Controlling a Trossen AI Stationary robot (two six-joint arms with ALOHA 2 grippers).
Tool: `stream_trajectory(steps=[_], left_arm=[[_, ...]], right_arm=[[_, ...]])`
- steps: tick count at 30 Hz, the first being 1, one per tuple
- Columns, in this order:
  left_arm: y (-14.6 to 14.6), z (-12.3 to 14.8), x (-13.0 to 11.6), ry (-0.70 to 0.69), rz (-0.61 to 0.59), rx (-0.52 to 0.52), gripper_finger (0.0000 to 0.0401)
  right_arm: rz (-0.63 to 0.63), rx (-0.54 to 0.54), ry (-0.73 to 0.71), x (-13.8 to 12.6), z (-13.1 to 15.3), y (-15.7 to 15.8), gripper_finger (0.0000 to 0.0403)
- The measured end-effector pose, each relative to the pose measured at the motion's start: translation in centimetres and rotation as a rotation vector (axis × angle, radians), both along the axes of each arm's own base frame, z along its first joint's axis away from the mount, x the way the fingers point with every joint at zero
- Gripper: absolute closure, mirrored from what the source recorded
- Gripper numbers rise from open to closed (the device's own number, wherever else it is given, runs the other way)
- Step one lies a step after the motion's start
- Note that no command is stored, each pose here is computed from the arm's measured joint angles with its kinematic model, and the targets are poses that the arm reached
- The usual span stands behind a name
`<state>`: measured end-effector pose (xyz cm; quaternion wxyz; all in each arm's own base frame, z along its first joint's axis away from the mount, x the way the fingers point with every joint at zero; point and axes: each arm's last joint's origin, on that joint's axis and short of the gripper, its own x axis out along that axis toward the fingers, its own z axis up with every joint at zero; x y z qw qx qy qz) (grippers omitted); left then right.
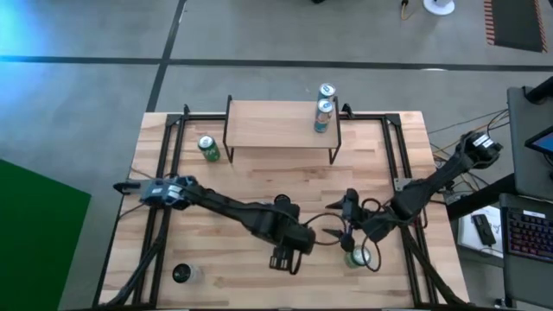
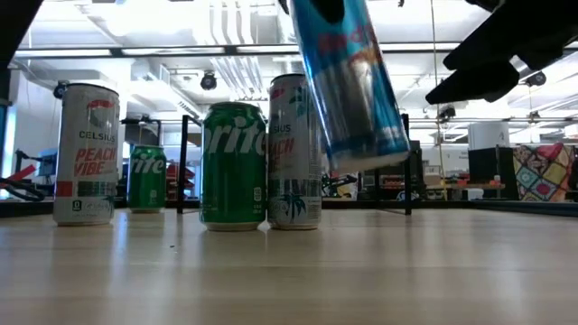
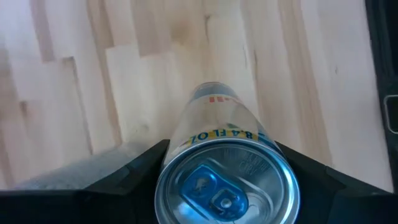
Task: Sort soda cans
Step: Put the blue soda can on the shelf and align it with other blue soda cans
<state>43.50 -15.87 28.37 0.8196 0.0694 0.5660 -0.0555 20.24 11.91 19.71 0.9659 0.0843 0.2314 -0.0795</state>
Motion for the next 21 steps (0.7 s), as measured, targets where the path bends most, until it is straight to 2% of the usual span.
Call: stream_trajectory(steps=[3, 6, 10, 14, 21], left_arm=[[1.2, -0.3, 0.0, 0.021, 0.036, 0.010, 0.0169], [1.6, 0.0, 0.4, -0.015, 0.043, 0.016, 0.0169], [1.5, 0.5, 0.5, -0.057, 0.038, 0.031, 0.0169], [1.2, 0.9, 0.3, -0.093, 0.054, 0.095, 0.0169], [0.6, 1.1, -0.1, -0.095, 0.050, 0.088, 0.0167]], right_arm=[[0.057, 0.026, -0.059, 0.7, -0.8, 0.8, 0.0044], [0.115, 0.021, -0.071, 1.5, -1.9, 1.2, 0.0044], [0.164, 0.006, -0.105, 3.1, -2.8, 1.4, 0.0044], [0.224, -0.006, -0.198, 4.1, -2.8, 2.0, 0.0044], [0.287, -0.013, -0.230, 4.8, -3.6, 2.2, 0.0044]])
